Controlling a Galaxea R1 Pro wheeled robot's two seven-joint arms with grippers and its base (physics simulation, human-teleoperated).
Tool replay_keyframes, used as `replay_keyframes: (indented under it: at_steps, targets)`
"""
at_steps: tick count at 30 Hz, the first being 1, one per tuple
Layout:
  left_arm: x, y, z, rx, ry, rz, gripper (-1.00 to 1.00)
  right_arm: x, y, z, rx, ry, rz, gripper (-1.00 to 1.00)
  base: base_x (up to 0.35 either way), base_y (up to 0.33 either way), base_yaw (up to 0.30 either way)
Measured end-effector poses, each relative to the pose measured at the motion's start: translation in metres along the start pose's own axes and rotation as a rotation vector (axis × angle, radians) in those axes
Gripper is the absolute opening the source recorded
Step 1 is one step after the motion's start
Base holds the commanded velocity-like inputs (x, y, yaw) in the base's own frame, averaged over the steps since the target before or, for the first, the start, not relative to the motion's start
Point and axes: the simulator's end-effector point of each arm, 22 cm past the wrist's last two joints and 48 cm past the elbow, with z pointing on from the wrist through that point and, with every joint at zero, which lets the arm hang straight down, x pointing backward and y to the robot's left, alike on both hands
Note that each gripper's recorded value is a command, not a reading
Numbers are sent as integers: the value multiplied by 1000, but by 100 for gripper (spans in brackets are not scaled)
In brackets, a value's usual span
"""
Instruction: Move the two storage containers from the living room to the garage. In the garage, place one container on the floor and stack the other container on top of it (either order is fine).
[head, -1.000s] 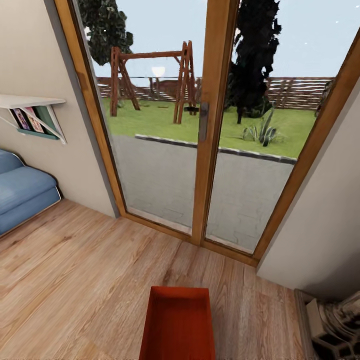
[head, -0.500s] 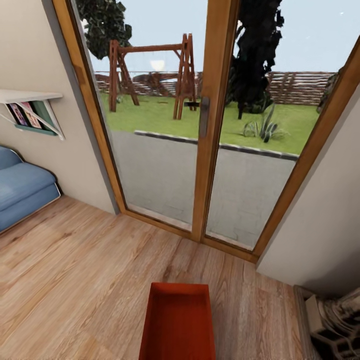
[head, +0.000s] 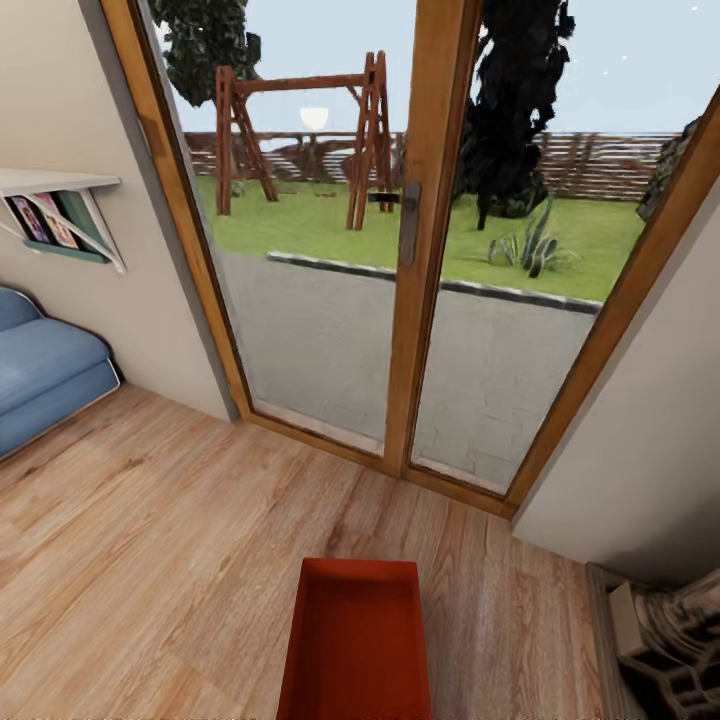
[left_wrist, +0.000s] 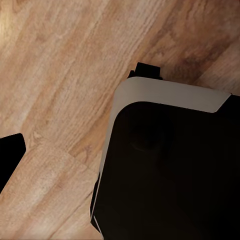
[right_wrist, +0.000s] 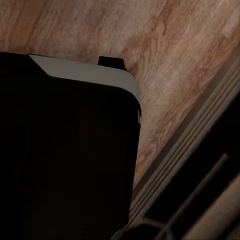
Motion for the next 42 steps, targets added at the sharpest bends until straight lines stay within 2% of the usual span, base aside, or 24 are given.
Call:
replay_keyframes:
  at_steps: [42]
  targets:
    - [27, 5, 6, -14, 65, 11, 100, 27, 3, 3, -8, 67, -11, 100, 0, 0, 0]
